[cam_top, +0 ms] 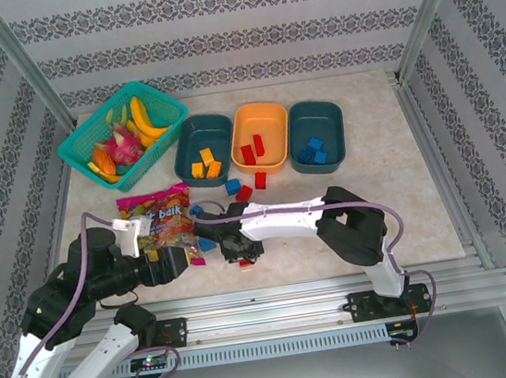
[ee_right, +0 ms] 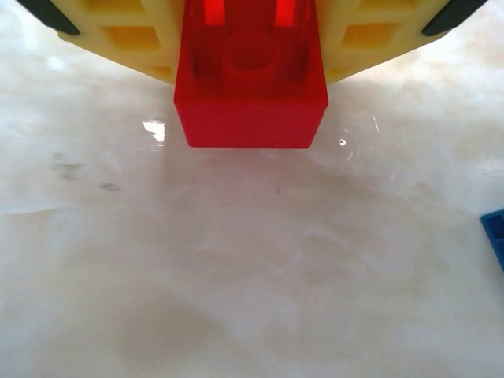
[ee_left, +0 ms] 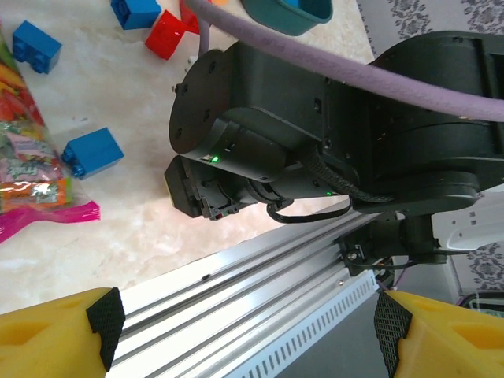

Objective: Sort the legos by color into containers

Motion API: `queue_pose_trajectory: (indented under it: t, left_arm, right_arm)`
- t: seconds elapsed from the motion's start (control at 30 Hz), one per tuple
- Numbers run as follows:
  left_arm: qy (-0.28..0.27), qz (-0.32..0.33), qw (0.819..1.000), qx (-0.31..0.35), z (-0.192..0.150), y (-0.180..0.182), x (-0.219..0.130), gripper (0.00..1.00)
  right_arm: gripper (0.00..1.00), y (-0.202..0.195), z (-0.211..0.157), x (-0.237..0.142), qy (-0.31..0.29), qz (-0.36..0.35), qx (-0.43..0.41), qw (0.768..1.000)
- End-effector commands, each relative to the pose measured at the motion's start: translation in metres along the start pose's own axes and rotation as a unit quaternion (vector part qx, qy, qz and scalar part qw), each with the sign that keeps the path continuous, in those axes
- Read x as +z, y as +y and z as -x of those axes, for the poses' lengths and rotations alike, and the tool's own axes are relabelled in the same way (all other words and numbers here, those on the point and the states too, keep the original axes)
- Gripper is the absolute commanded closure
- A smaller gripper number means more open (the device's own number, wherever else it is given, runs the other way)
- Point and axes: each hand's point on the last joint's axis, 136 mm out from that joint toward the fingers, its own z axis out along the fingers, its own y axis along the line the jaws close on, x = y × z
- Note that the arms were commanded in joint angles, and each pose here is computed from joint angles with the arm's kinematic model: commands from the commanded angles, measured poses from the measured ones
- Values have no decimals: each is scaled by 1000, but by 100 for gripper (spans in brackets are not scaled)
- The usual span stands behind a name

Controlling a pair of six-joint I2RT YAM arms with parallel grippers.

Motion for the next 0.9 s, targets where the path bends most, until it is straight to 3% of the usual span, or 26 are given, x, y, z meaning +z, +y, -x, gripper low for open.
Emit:
queue_pose_trajectory:
  t: [0.0,0.13,0.37,0.67,0.87]
  left_arm:
    - [-17,-44,999,-8,18,-18,12,15]
    - [-34,-57,998,-14,53,-32,35,15]
    - [-72,-14,997,-14,123,-35,86,14]
    - [-65,9,998,-25,178,-30,162,13]
    - [-51,9,998,-28,199,-27,195,14]
  right_arm:
    - [73,-24,48,-61,-72,4,25,997]
    - [74,-58,102,-91,-105,16,47,993]
    - [74,-108,196,-100,-130,26,71,989]
    - [74,-147,280,-52,-111,45,133,984]
    - [73,-148,305,-26,-91,53,141,984]
